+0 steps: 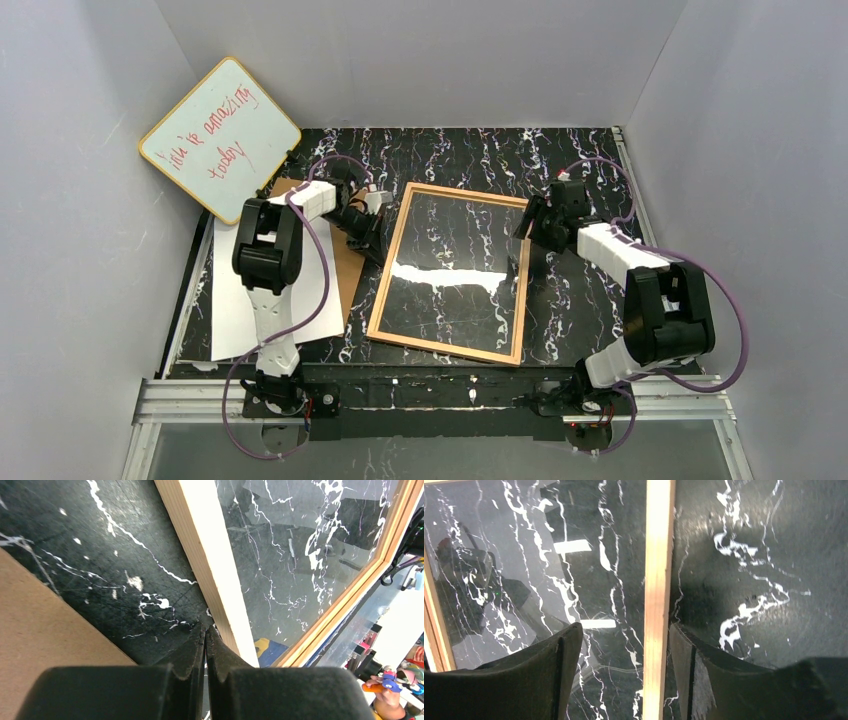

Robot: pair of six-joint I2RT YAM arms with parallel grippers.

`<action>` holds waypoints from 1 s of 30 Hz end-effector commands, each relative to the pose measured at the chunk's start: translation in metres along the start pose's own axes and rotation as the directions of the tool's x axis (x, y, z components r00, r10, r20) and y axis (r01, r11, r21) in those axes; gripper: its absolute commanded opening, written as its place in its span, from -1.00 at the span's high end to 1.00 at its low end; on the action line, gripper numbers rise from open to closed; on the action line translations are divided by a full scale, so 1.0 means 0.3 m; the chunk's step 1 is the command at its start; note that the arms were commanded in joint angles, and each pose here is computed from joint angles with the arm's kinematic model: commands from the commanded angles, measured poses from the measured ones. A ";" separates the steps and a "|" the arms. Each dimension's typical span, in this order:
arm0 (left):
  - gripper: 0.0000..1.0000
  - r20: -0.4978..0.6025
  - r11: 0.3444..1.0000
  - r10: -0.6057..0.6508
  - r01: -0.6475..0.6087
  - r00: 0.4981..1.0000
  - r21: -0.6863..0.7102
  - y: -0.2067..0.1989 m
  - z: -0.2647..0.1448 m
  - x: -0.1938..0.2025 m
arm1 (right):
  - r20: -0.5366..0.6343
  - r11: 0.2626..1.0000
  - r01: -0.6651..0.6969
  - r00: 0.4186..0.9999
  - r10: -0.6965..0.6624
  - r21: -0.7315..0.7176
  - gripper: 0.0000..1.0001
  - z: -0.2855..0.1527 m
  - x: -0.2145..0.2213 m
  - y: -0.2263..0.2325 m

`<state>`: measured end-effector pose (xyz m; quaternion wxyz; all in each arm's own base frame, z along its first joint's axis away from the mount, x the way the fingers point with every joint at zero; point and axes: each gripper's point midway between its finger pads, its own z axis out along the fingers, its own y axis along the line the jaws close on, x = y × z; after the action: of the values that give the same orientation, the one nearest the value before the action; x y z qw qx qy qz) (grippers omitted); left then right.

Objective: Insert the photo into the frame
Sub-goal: Adjust the photo frame at the center of the board.

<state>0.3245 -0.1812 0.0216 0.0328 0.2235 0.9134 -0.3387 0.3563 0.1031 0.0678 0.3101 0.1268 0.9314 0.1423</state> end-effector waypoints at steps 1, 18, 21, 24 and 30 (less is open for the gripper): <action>1.00 -0.012 0.999 0.035 -0.035 0.999 0.011 -0.048 -0.031 0.040 | 0.003 0.998 -0.069 0.998 0.070 -0.010 -0.49 -0.010 -0.002 -0.019; 1.00 -0.047 0.998 0.059 -0.059 0.997 -0.005 -0.078 0.038 0.080 | -0.059 0.944 -0.267 0.964 0.261 -0.195 -0.49 0.151 -0.110 0.000; 1.00 -0.046 0.997 0.071 -0.071 0.996 -0.005 -0.092 0.055 0.057 | -0.049 0.944 -0.272 0.962 0.268 -0.188 -0.48 0.158 -0.149 0.003; 1.00 -0.024 0.996 0.086 -0.086 0.996 -0.016 -0.107 0.036 0.015 | -0.012 0.957 -0.259 0.966 0.260 -0.131 -0.48 0.140 -0.189 -0.020; 1.00 0.071 0.988 0.144 -0.140 0.987 -0.061 -0.121 -0.210 -0.098 | 0.077 0.978 -0.142 0.985 0.155 -0.151 -0.57 0.001 -0.316 0.076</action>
<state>0.3133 -0.2018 0.0394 0.0385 0.2694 0.9068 -0.3219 0.4189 0.0854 0.0607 0.2863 0.2241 0.9028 0.2296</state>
